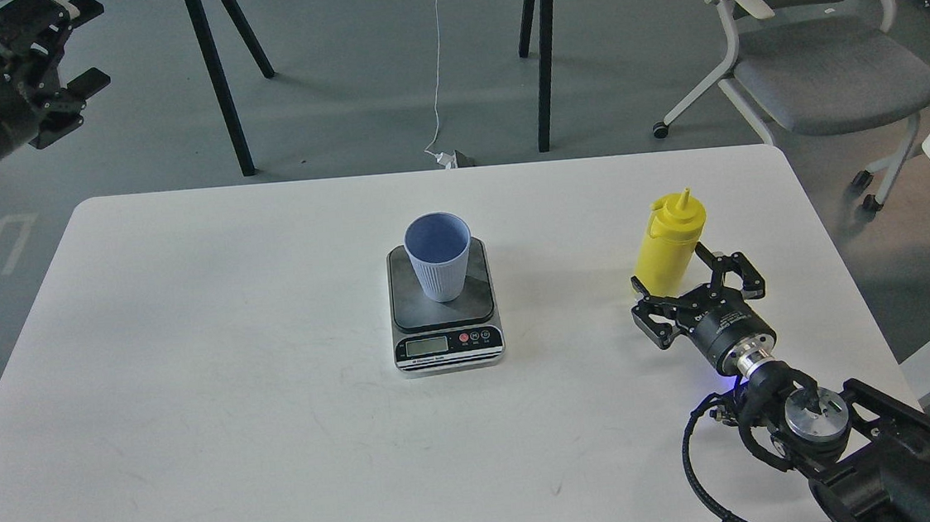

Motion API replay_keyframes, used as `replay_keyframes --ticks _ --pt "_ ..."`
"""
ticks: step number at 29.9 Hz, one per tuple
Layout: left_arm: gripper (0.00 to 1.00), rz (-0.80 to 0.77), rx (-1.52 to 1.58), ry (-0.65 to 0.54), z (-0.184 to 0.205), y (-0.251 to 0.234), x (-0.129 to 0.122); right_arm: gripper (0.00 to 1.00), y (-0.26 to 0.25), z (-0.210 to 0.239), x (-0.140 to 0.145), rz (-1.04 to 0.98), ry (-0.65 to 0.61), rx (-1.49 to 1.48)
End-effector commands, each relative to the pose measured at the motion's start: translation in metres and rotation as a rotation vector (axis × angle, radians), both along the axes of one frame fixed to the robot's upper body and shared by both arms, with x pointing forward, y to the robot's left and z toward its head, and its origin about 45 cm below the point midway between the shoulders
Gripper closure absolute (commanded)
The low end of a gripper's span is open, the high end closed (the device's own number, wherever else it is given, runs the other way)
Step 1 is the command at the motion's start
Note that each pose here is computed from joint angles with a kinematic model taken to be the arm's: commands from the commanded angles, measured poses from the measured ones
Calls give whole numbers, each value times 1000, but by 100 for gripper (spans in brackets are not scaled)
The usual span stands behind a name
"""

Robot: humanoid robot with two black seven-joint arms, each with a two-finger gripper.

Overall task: Pour seasoning into cup on scale with both arms
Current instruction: 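Move the right gripper to the yellow squeeze bottle, then close the right gripper around the yellow bottle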

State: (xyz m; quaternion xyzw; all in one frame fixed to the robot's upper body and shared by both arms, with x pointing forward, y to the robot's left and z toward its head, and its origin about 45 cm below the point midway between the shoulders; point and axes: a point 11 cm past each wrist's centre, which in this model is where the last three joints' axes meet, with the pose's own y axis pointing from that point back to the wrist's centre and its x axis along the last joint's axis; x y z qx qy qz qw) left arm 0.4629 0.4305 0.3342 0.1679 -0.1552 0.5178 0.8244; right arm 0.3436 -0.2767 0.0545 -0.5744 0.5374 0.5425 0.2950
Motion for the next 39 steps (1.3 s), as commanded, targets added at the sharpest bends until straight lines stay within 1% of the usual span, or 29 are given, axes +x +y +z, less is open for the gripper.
replay_keyframes --ticks 1,4,13,21,25,28,31,32,34,36,37,39 --pt "0 9 0 14 -7 4 -4 1 2 0 3 -6 0 1" --pt "0 13 2 16 -7 7 -5 1 3 0 5 -8 -2 5" --pt "0 4 6 19 -4 11 -12 1 -3 10 20 -35 -25 -5" --pt "0 15 9 15 -2 16 -14 1 -1 6 24 -48 -14 -11" --pt "0 19 11 16 -1 19 -15 2 -2 6 24 -51 -13 -12" --pt "0 21 11 21 -4 19 -16 5 -1 6 24 -51 -13 -11" --pt "0 22 10 23 -5 20 -16 12 0 5 24 -51 -13 -8" --pt "0 20 10 24 -6 19 -16 17 2 5 24 -49 -13 -3" --pt "0 20 10 24 -6 19 -16 32 4 5 24 -49 -13 1" --pt "0 22 10 23 -5 20 -16 46 2 4 23 -51 -9 -1" --pt "0 22 9 24 -6 20 -17 51 2 3 22 -52 -6 -1" --pt "0 28 11 22 -4 23 -17 65 1 1 20 -53 -2 -1"
